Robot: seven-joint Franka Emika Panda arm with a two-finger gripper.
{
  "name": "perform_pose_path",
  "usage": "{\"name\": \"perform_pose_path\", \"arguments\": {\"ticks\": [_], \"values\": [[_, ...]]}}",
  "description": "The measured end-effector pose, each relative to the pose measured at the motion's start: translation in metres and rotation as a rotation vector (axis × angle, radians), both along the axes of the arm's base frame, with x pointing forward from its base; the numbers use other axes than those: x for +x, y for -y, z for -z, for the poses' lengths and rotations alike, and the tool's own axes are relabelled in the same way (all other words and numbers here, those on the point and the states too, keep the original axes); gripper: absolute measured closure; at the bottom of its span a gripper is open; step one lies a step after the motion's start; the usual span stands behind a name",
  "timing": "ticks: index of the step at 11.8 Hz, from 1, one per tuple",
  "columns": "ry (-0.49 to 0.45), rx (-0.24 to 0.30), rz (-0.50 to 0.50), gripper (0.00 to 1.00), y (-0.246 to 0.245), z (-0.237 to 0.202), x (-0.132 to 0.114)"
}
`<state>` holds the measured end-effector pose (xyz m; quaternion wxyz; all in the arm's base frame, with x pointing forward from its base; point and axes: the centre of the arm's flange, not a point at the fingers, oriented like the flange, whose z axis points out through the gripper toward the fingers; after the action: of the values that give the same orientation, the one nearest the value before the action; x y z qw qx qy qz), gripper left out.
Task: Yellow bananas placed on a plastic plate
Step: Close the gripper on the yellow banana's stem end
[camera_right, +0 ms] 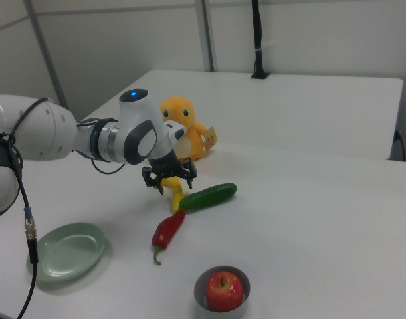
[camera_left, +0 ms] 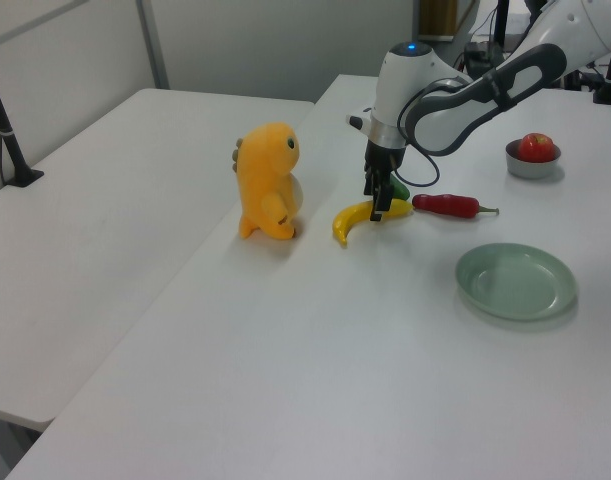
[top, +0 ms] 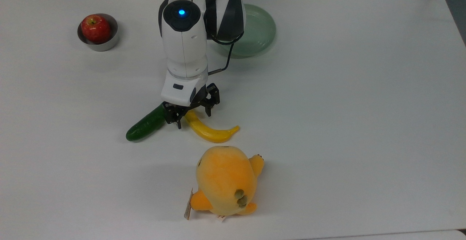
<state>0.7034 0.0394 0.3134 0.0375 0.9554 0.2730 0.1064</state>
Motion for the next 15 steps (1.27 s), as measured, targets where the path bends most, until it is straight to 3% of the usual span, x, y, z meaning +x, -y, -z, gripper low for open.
{"name": "perform_pose_path", "arguments": {"ticks": [1, 4, 6, 9, 15], "values": [[0.000, 0.000, 0.001, 0.17, 0.0000, 0.0003, 0.0002], [-0.001, 0.000, 0.001, 0.29, 0.0000, 0.0007, 0.0002], [-0.001, 0.000, 0.002, 0.43, 0.0000, 0.0010, 0.0002], [-0.001, 0.001, 0.003, 0.73, 0.0000, 0.0010, 0.0003], [0.017, 0.005, 0.015, 0.73, -0.0002, -0.0079, 0.0039]]}}
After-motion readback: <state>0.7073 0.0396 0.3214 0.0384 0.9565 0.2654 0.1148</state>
